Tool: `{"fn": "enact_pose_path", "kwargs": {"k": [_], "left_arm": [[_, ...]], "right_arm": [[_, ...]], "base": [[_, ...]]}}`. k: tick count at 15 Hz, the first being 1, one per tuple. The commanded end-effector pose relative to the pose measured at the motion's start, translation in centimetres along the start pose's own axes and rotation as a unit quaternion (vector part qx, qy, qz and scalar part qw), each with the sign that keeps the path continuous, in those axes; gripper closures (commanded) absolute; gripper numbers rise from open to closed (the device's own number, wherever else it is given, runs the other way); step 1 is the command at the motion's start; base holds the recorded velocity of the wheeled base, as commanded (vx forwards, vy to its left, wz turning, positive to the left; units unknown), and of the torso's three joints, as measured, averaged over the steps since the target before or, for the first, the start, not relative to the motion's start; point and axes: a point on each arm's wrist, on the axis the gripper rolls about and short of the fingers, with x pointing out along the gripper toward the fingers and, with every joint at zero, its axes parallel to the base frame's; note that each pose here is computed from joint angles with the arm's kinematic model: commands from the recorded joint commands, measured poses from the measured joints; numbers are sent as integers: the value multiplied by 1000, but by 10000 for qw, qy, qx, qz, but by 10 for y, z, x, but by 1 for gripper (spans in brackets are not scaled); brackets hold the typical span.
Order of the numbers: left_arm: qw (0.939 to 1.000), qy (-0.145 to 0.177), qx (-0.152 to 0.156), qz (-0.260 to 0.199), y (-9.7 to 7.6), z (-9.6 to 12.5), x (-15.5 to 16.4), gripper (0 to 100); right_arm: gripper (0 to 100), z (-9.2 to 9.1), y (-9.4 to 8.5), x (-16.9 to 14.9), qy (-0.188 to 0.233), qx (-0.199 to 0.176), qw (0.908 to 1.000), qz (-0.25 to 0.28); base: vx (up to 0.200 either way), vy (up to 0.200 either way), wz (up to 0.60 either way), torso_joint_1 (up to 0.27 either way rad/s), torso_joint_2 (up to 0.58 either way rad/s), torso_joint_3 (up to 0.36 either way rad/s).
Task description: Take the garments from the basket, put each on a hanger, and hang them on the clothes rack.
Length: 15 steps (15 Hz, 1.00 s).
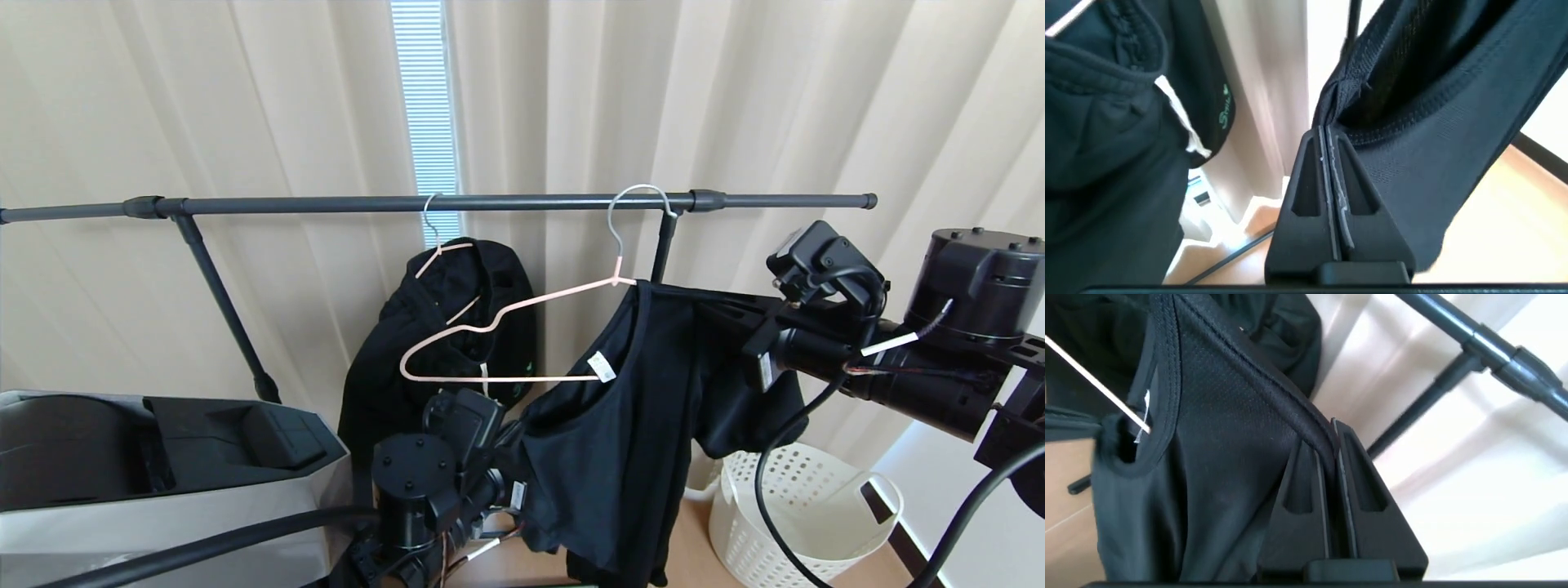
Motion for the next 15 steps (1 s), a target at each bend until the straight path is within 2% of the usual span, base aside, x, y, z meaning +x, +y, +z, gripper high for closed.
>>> {"fn": "enact_pose_path", "kwargs": {"k": [1,7,9,11,15], "left_arm": [[9999,-84,-34,101,7,6,0,100],[9990,-209,-53,402,31,14,3,100],[9993,-161,-42,331,28,12,1,100],[9999,-118,-51,78,14,9,-1,100],[9999,10,46,-123,3,4,-10,100]], "right_arm": [[100,-6,-3,6,110,21,9999,-22],[100,-10,-10,8,163,44,9998,-139],[100,-8,-10,8,140,39,9998,-140],[100,-8,-10,8,146,41,9998,-137],[100,-9,-9,8,169,44,9998,-111]], "base": [[0,0,0,0,0,0],[0,0,0,0,0,0],[0,0,0,0,0,0],[0,0,0,0,0,0],[0,0,0,0,0,0]]}}
